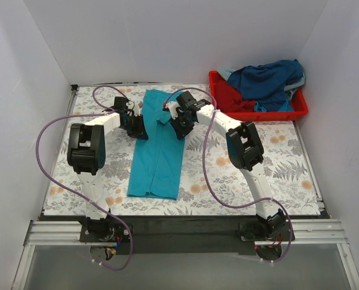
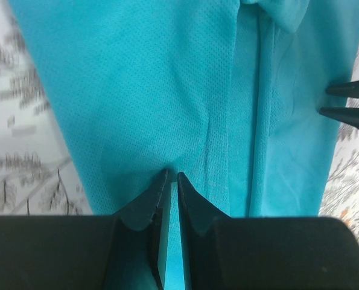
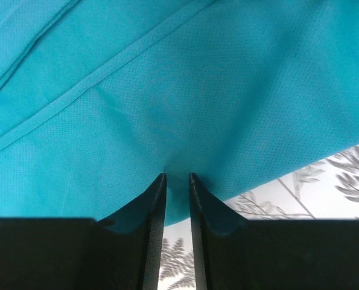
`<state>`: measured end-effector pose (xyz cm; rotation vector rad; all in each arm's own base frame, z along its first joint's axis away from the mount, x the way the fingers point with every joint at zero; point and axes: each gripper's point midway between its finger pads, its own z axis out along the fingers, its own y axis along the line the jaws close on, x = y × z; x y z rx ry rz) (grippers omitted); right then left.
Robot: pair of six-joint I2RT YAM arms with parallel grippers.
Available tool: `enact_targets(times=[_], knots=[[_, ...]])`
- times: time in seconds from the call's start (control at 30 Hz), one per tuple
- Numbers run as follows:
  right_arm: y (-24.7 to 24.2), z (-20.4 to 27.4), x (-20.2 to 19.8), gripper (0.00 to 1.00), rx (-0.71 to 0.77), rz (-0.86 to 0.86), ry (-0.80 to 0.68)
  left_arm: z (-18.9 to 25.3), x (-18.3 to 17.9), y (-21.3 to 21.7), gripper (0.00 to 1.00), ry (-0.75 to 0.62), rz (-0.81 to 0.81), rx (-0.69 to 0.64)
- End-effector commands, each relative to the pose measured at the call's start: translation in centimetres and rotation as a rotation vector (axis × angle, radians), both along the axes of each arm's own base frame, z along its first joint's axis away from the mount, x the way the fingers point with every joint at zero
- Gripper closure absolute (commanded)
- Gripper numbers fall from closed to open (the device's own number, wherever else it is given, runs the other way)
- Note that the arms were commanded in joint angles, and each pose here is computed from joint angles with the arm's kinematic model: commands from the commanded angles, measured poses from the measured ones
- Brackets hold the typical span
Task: Fold and stack the t-shirts
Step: Fold the tshirt
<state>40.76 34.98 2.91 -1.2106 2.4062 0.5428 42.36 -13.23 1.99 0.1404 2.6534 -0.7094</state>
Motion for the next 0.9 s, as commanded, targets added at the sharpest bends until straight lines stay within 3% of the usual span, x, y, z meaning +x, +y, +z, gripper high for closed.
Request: enact_targets(times=[0.0,0.23,0.53,0.87], knots=[[-2.9,-1.6,1.8,0.72,-0.044,-0.074,0.006,-0.4,2.1,-0.4,0.91,-0.020,0.017,-0.011],[-5.3,-1.4,4.6,0.71,-0.066,-0.105,-0.045,-0.3,4.2,-2.0,0.92,-0.014,0.027,-0.085],[-7.0,-1.1,7.5,0.69,-0.090,-0.139,-0.105,-0.1,4.1,-3.5,0.91,0.021,0.030,-0.143],[-7.0,0.8,7.5,0.66,-0.070,-0.133,-0.124,1.8,4.5,-4.4,0.92,0.014,0.025,-0.178]])
